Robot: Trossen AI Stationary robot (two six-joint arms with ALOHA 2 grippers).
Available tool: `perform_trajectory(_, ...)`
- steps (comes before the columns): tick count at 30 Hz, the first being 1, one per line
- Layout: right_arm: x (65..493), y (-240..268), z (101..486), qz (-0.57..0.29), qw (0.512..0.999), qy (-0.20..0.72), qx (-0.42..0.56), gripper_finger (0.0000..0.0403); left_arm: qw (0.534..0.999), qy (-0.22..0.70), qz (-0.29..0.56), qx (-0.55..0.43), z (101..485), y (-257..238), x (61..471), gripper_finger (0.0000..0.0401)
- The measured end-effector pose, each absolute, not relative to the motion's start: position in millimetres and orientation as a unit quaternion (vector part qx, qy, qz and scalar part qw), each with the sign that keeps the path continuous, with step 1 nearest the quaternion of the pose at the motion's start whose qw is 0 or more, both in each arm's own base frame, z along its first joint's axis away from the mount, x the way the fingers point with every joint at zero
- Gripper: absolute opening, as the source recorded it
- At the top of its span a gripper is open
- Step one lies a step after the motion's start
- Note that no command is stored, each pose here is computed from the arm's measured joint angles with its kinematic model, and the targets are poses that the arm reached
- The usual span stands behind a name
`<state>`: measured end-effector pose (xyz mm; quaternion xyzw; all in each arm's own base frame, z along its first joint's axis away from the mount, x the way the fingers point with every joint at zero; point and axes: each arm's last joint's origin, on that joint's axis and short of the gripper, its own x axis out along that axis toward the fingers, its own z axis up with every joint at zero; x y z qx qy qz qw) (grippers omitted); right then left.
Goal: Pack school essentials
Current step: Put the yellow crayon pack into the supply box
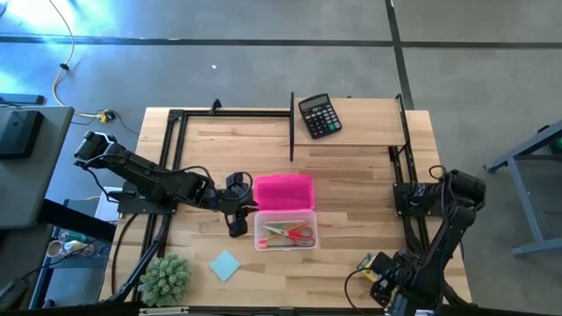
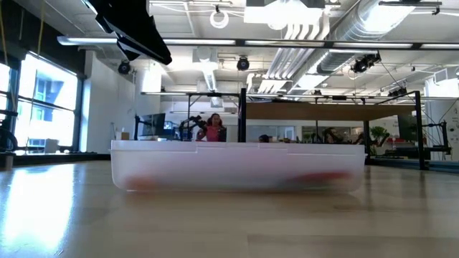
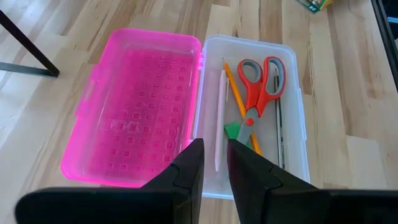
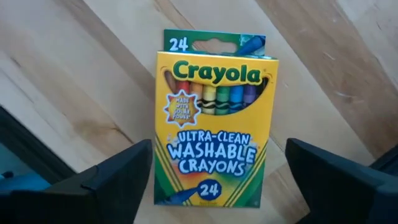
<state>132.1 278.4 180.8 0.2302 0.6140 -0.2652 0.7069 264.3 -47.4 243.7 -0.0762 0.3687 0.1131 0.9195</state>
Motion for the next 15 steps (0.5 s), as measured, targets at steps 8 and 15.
perform_trajectory(8,133,281,171,-0.274,0.708,0.615,0.212,0.0399,0.919,0.369,0.113,-0.076,244,-47,264,0.0062)
perform_trajectory(15,133,285,159,-0.281,0.708,0.615,0.202,0.0399,0.919,0.369,0.113,-0.076,244,-47,264,0.0062)
